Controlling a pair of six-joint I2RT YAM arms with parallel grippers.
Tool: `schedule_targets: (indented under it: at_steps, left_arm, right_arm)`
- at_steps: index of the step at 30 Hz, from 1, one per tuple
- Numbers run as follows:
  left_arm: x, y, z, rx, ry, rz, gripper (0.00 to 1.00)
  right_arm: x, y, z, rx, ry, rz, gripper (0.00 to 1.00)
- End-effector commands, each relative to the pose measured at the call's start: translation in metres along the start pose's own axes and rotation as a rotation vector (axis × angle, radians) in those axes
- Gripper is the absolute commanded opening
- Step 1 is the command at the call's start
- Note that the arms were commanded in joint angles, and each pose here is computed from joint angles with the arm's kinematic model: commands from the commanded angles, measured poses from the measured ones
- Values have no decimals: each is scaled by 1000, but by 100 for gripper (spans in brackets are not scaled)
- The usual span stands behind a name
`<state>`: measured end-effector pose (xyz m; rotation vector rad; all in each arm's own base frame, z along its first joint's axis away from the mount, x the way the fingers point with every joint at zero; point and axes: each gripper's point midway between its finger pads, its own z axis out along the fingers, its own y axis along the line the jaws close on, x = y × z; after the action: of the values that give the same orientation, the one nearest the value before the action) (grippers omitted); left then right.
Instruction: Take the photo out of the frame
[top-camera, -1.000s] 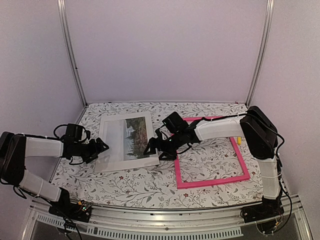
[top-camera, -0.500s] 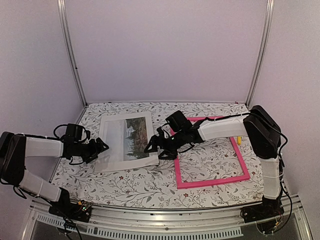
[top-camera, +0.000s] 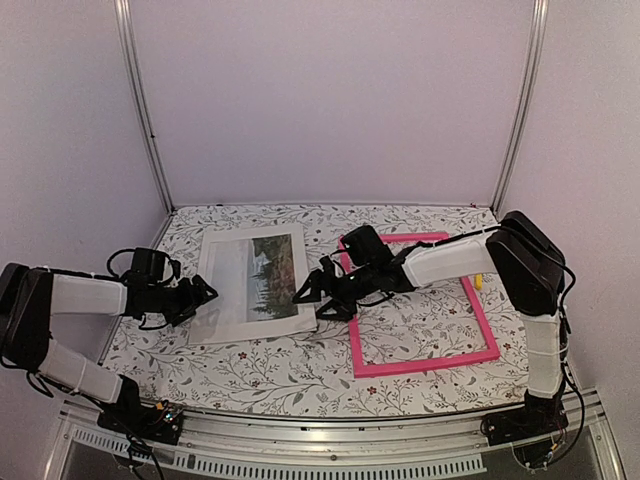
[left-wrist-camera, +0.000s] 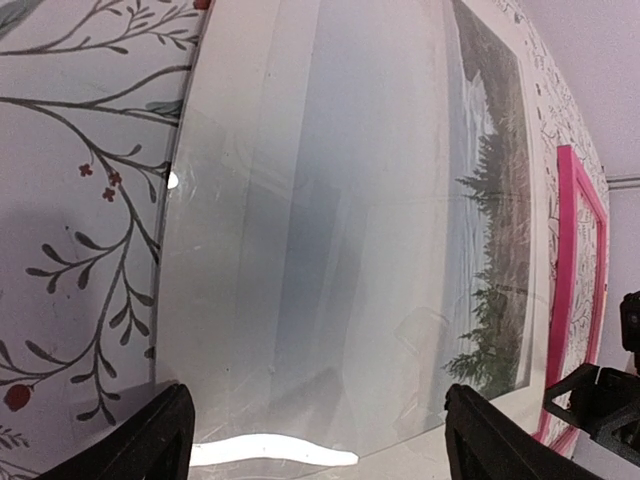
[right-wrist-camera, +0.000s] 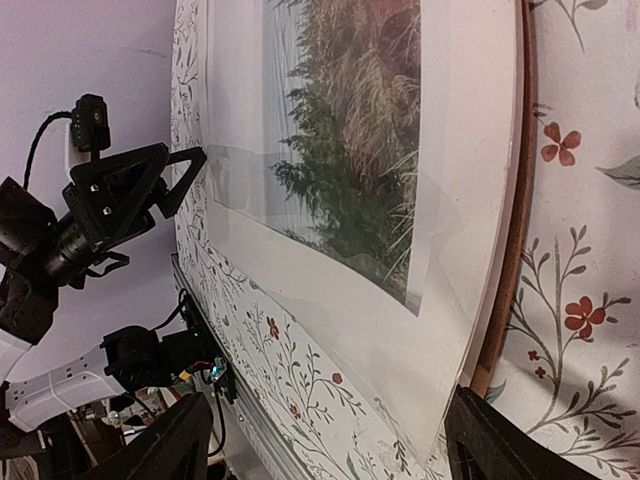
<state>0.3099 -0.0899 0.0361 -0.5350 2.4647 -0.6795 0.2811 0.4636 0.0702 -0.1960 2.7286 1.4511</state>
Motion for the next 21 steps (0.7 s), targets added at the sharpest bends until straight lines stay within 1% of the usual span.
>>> schedule_targets:
  at_steps: [1,12,21]
  left_arm:
    - [46,41,4,-136,138,-64,89]
    - [49,42,4,-134,142,-66,89]
    - [49,41,3,-127,141,-66,89]
  right_arm:
    - [-2,25,-8,-108,-10,1,81]
    - [1,23,-10,-158,-11,64,74]
    - [1,24,-8,-186,-7,93,61]
